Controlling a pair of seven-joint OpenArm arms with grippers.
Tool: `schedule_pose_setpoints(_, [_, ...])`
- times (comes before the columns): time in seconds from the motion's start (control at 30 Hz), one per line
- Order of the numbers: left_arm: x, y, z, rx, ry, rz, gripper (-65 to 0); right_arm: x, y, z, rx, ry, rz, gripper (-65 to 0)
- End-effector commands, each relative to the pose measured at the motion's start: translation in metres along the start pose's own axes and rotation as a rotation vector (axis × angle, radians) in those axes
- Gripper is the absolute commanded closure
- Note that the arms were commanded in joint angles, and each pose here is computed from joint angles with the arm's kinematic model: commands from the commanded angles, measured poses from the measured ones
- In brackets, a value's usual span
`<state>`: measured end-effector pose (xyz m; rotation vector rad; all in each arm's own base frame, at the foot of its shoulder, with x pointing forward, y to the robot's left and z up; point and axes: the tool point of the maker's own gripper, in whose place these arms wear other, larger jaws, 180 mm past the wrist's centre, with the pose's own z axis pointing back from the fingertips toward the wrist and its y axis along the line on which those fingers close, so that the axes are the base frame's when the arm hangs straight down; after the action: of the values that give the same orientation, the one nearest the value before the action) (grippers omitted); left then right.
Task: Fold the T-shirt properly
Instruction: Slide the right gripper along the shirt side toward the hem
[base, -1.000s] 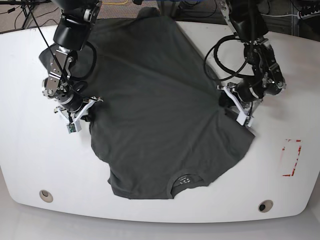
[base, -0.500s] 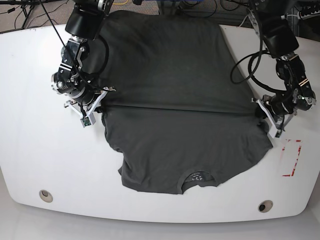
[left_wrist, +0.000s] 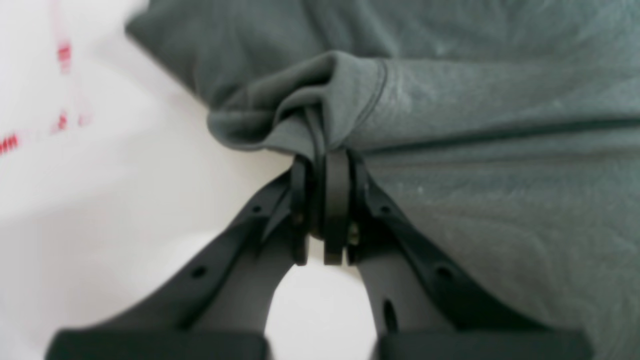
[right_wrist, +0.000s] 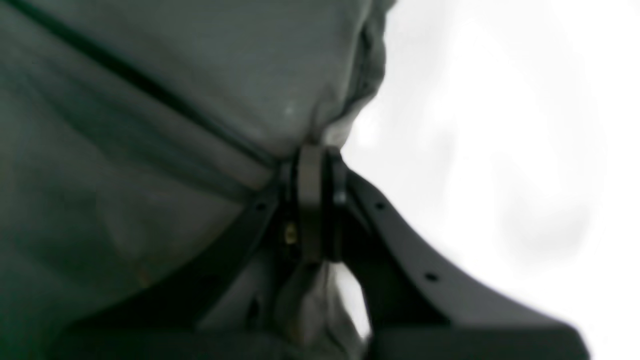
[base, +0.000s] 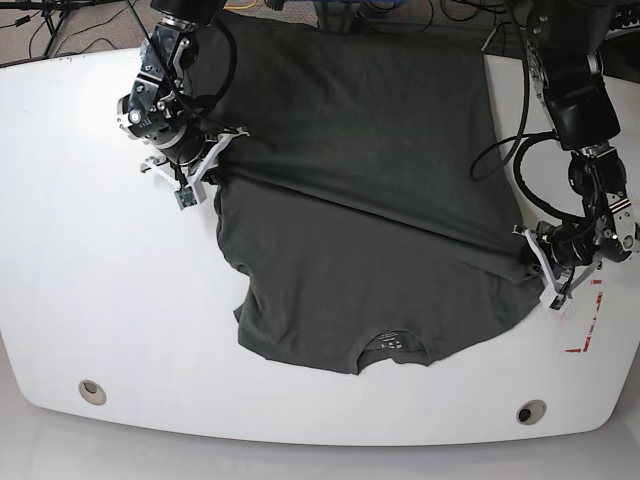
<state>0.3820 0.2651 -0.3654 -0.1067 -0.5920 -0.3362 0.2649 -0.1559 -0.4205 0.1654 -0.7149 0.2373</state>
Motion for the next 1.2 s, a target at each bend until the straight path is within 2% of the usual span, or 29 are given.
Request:
schedule_pose_setpoints(0.0, [0.021,0.013,0.011,0.038,-0.047,-0.018,-11.1,0.014,-0.01,0.006,-0.038,-0.031,0.021,-14.4])
schedule_pose_setpoints(0.17, [0.022,0.013,0.012,0.04,-0.05,-0.02,-23.3,0.028,-0.016,0.012,-0.061,-0.064,0.044,-45.0])
schedule_pose_setpoints(0.3, [0.024,0.014,0.013,0.041,-0.051,-0.021,-25.3,0.06,-0.023,0.014,-0.08,-0.132,0.064,-65.0])
schedule_pose_setpoints(0.43, [0.02,0.013,0.012,0.04,-0.043,-0.02,-25.3,0.091,-0.039,0.011,-0.097,-0.175,0.089,-65.0])
schedule_pose_setpoints(0.7, [0.022,0.014,0.023,0.068,-0.039,-0.049,-25.4,0.152,-0.069,-0.032,-0.04,-0.201,0.035,-65.0])
schedule_pose_setpoints(0.9, [0.026,0.014,0.031,0.091,-0.031,-0.076,-25.4,0.195,-0.075,-0.068,0.058,-0.245,-0.056,-65.0])
schedule_pose_setpoints(1.17, [0.029,0.017,0.041,0.12,-0.023,-0.091,-25.4,0.224,-0.079,-0.097,0.165,-0.319,-0.212,-65.0])
